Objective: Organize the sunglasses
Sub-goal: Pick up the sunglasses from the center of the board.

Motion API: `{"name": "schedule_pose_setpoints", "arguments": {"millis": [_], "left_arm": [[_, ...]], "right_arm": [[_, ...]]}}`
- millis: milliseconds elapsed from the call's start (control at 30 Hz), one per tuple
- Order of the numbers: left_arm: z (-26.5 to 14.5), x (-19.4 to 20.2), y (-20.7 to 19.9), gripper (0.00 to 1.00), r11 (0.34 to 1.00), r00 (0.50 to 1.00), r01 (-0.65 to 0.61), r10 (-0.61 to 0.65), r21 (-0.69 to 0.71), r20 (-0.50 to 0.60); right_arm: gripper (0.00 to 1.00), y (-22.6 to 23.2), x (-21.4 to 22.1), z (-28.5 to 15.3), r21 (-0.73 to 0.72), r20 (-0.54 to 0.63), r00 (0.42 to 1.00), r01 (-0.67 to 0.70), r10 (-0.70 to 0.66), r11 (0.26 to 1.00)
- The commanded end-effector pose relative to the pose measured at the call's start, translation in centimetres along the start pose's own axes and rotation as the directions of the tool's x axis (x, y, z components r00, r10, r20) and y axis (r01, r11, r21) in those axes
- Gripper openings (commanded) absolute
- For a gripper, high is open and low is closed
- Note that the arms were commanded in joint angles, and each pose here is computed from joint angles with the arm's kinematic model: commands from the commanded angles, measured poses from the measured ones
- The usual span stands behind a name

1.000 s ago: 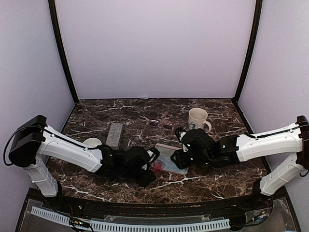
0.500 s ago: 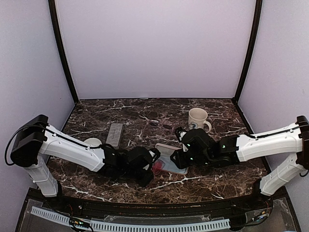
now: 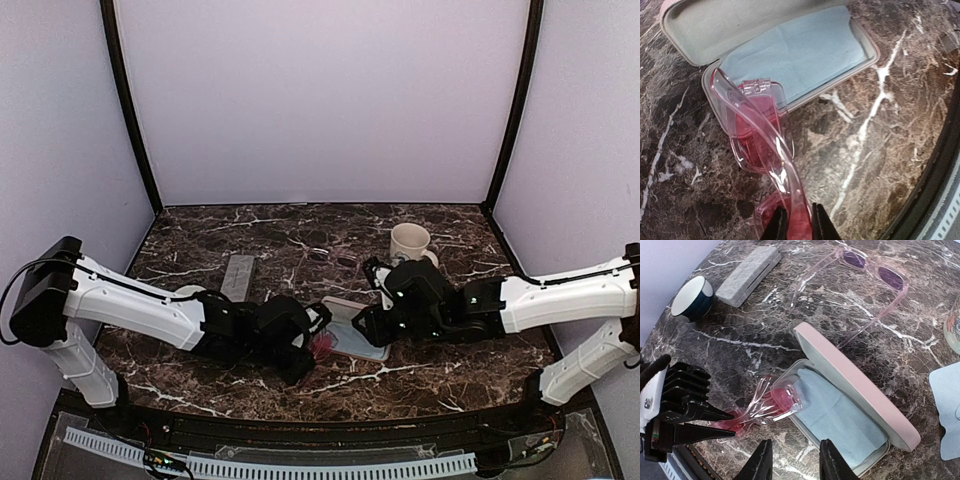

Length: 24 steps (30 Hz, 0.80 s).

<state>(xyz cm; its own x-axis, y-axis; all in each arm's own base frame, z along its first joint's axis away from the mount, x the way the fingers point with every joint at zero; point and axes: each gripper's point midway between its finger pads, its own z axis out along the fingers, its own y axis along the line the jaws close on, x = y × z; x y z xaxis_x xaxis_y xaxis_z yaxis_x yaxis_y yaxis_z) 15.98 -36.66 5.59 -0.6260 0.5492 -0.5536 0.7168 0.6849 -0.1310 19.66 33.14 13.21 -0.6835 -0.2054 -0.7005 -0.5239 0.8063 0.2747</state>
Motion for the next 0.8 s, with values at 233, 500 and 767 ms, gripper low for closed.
{"name": "schedule_pose_setpoints", "arguments": {"millis": [233,500,767], "left_arm": [[-4.2,-1.0,-2.3,0.00,0.954,0.999,0.024,-0.031,0.297,0.017],[-2.1,-0.1,-0.8,0.00,0.976,0.999,0.001,0.007,0.220,-0.035],[0.0,0.5,0.1,0.04,0.990,0.994,-0.045,0.058,0.137,-0.088]], "right_arm": [[0.37,2.0,0.0,-2.2,-0.210,0.041,0.992,0.122,-0.116,0.970],[0.38,2.0,1.0,-1.5,-0.225,0.013,0.995,0.100,-0.100,0.969],[0.38,1.7,1.7,-1.0,-0.220,-0.003,0.995,0.093,-0.096,0.971]]}}
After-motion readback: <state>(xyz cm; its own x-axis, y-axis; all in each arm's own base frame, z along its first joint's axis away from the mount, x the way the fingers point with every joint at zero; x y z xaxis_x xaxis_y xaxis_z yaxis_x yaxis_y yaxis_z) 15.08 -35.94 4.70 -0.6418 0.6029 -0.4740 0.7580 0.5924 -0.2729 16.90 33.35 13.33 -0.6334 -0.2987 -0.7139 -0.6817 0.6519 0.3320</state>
